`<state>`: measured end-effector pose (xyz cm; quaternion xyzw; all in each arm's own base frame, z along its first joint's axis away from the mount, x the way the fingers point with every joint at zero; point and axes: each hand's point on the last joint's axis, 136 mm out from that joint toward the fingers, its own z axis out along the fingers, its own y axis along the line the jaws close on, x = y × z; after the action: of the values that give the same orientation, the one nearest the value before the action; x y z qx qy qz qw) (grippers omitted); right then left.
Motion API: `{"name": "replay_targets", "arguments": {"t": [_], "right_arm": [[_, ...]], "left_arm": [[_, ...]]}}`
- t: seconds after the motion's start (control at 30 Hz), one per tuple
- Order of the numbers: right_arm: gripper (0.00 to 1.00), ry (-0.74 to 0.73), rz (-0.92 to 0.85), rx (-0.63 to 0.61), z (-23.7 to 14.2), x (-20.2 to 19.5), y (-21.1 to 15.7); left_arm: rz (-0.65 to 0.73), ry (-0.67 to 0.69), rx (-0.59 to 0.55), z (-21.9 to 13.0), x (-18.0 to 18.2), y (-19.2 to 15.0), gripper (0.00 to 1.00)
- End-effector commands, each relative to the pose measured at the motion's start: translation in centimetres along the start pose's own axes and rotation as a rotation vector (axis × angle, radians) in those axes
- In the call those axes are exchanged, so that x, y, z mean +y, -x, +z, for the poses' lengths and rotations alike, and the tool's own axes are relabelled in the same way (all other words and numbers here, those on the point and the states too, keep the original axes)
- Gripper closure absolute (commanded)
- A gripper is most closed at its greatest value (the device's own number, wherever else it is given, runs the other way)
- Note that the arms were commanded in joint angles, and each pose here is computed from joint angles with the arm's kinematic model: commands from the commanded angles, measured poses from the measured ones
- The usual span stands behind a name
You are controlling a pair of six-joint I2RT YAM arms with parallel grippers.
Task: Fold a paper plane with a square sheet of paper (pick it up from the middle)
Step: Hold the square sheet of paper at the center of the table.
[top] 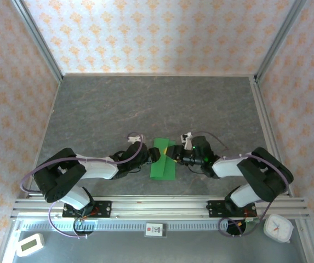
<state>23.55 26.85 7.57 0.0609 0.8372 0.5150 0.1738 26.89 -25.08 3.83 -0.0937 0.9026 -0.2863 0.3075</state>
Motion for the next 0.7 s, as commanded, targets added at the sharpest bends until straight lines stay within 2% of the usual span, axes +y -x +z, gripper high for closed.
{"name": "replay_targets", "arguments": {"t": [0.0,0.1,0.2,0.33,0.67], "right_arm": [[0.58,-0.083,-0.003,-0.087,-1.3,-1.5,1.8],[0.63,-0.16,0.012,-0.116,-2.2,-3.1,2.3],[0.83,-0.231,0.016,-0.129,-2.6,-4.5,2.4],[0.99,-0.272,0.019,-0.127,-2.7,-5.6,2.1],[1.0,-0.286,0.014,-0.105,-2.4,-6.4,1.7]], "left_arm": [[0.031,0.014,0.02,0.1,-0.3,-0.5,0.31],[0.035,0.0,0.019,0.0,-1.0,-0.3,0.31],[0.039,-0.012,0.014,-0.1,-1.9,-0.1,0.31],[0.037,-0.026,0.013,0.0,-2.9,0.0,0.31],[0.05,-0.016,0.036,1.0,-4.3,-0.6,0.31]]}}
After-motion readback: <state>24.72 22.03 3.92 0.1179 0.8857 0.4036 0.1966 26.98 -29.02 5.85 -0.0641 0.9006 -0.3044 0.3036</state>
